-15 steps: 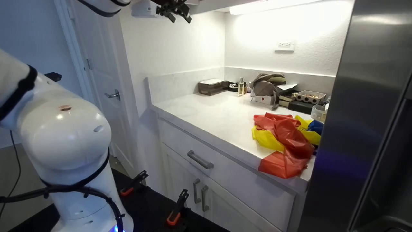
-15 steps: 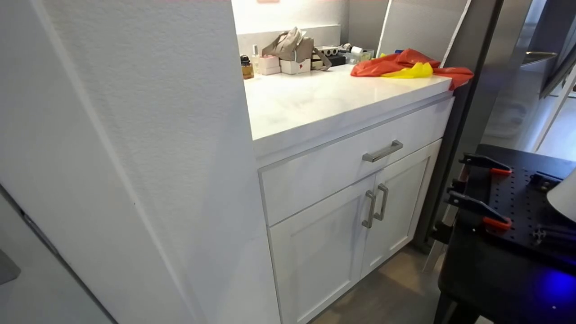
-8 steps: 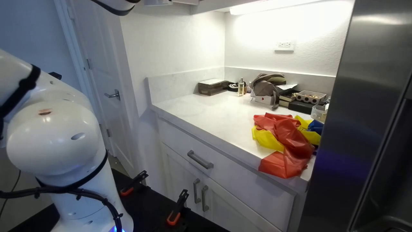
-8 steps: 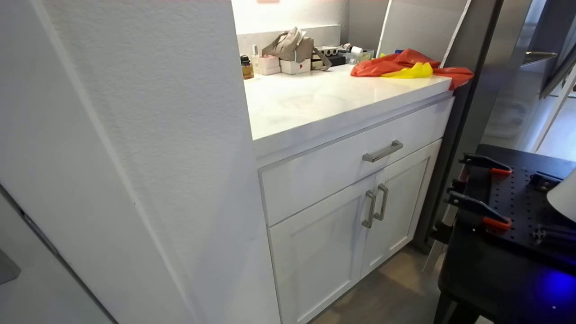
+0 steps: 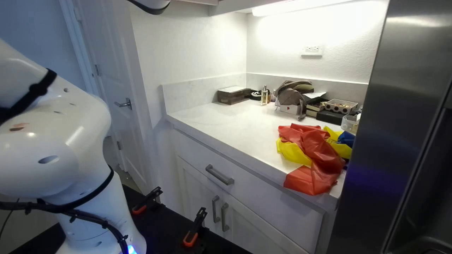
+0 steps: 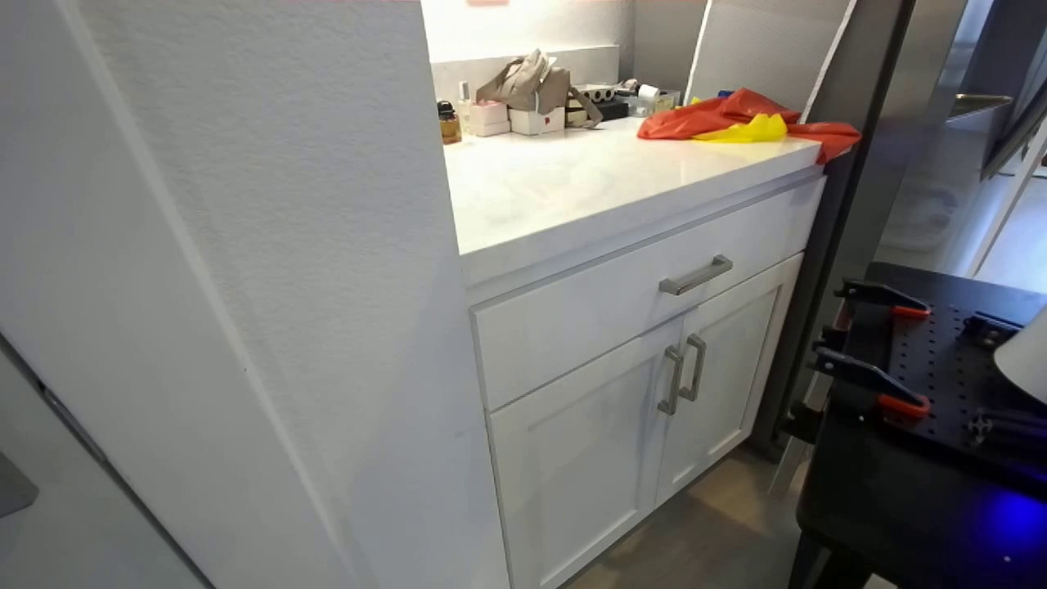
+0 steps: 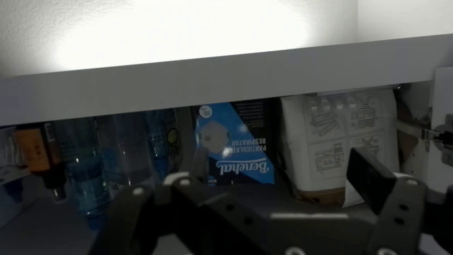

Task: Remove the blue bottle from the cabinet and put it on the counter

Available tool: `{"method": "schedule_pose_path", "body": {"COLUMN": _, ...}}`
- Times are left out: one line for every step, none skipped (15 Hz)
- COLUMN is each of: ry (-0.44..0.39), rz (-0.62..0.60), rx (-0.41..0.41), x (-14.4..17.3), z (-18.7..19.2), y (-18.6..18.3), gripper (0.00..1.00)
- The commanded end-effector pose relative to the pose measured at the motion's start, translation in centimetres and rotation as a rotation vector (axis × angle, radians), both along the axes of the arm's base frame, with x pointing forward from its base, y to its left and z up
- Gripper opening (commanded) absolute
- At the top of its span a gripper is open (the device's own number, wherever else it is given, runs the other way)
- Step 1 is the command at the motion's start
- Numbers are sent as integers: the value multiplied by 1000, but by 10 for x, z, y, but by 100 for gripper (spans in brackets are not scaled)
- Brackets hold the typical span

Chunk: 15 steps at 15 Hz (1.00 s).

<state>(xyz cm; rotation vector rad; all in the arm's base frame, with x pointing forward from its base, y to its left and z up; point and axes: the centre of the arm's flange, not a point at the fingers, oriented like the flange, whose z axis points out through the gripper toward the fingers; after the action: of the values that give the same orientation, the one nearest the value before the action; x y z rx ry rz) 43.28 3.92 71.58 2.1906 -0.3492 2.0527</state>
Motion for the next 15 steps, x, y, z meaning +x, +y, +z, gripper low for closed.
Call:
{"method": "schedule_pose_path", "body": {"ry": -38, "rz": -47, "rx": -4, "x": 44, "z": 14, "y": -10, "gripper": 100}}
{"method": "schedule_pose_path", "body": {"ry": -38, "rz": -69, "rx": -7, "x": 54, "z": 16, "y": -15, "gripper": 100}}
{"method": "schedule_pose_path", "body": {"ry": -42, "rz": -87, "rx": -12, "x": 62, "z": 18, "y": -20, "gripper": 100}}
{"method": "schedule_pose_path", "body": {"ry": -45, "rz": -106, "rx": -23, "x": 72, "z": 22, "y": -25, "gripper": 100}}
{"method": "schedule_pose_path", "body": {"ry": -55, "rz": -126, "rx": -30, "x": 80, "z": 24, "y": -30, "gripper": 100}}
{"method": "schedule_pose_path", "body": {"ry": -59, "rz": -144, "rx": -42, "x": 88, "z": 28, "y": -36, "gripper": 100}}
{"method": "schedule_pose_path", "body": {"ry": -69, "rz": -164, "rx": -42, "x": 97, "z": 33, "y": -42, "gripper": 100}}
{"method": "schedule_pose_path", "body": {"ry": -77, "rz": -179, "rx": -43, "x": 104, "z": 35, "y": -47, "gripper": 100}}
{"method": "schedule_pose_path", "body": {"ry": -85, "rz": -194, "rx": -47, "x": 113, "z": 37, "y": -53, "gripper": 100}}
{"method": "schedule_pose_path", "body": {"ry": -92, "rz": -204, "rx": -51, "x": 121, "z": 39, "y": -57, "gripper": 100}}
{"method": "schedule_pose_path", "body": {"ry": -93, "rz": -208, "rx": -51, "x": 131, "z": 42, "y": -63, "gripper": 100}}
{"method": "schedule_pose_path", "body": {"ry": -94, "rz": -212, "rx": -52, "x": 139, "z": 43, "y": -67, "gripper": 100}}
{"method": "schedule_pose_path", "body": {"ry": -94, "rz": -214, "rx": -51, "x": 147, "z": 45, "y": -72, "gripper": 100}}
{"method": "schedule_pose_path", "body": {"ry": -94, "rz": -216, "rx": -51, "x": 155, "z": 47, "y": -77, "gripper": 100}}
{"method": "schedule_pose_path", "body": {"ry": -93, "rz": -220, "rx": -51, "x": 162, "z": 50, "y": -81, "gripper": 100}}
